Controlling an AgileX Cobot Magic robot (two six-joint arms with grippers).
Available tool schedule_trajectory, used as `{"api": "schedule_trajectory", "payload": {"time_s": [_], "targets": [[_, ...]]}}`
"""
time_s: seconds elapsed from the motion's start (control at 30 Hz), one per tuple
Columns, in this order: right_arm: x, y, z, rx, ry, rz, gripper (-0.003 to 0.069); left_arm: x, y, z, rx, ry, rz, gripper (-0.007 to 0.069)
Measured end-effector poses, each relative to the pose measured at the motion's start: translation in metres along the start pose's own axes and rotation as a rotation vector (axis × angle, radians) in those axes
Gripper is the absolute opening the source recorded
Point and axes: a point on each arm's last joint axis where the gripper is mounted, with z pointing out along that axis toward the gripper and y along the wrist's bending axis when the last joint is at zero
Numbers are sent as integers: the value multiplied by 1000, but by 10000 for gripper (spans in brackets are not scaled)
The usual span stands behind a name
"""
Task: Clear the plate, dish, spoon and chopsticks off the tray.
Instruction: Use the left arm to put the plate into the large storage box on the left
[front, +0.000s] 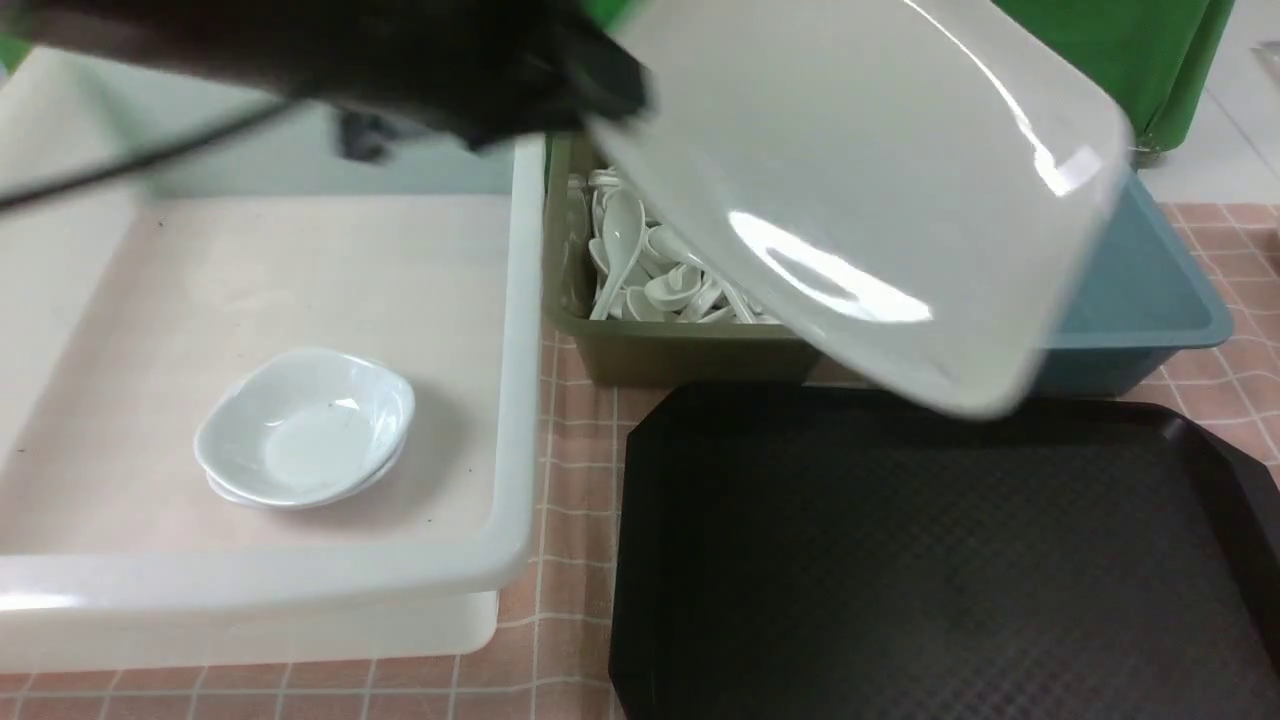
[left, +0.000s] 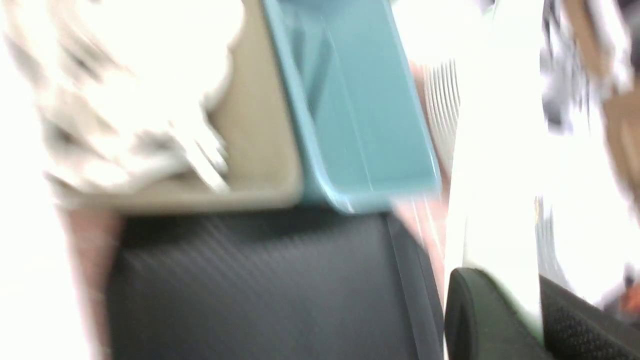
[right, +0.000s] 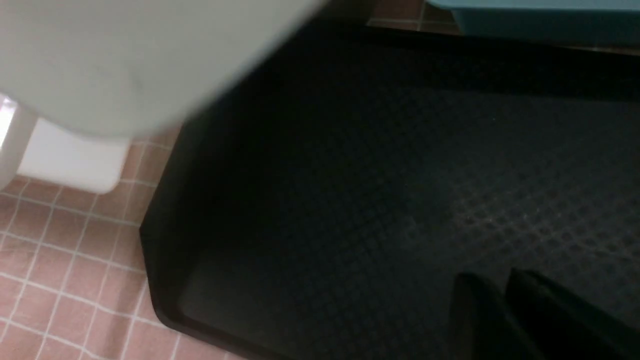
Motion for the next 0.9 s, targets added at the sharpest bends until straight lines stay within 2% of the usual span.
{"api": "schedule_trajectory", "payload": {"time_s": [0.03, 0.07, 0.13, 0.17, 0.3, 0.43, 0.67, 0.9], "targets": [[0, 0, 0, 0, 0, 11, 142, -15, 16, -14, -12, -35, -33, 21], [0, 0, 0, 0, 0, 11, 143, -17, 19, -16, -13, -45, -36, 21], [0, 0, 0, 0, 0, 16, 144, -37, 49, -39, -37, -86, -70, 21], [0, 0, 0, 0, 0, 16, 144, -40, 54, -43, -41, -94, -84, 21], [0, 0, 0, -2, 2, 24, 145, -64, 113, -84, -165, -183, -146, 21], [0, 0, 0, -2, 2, 38, 150, -77, 163, -106, -271, -241, -209, 23], [-1, 0, 0, 5, -11, 45, 159, -92, 230, -94, -396, -271, -181, 25], [-1, 0, 0, 5, -11, 48, 167, -90, 288, -71, -561, -198, -134, 25]]}}
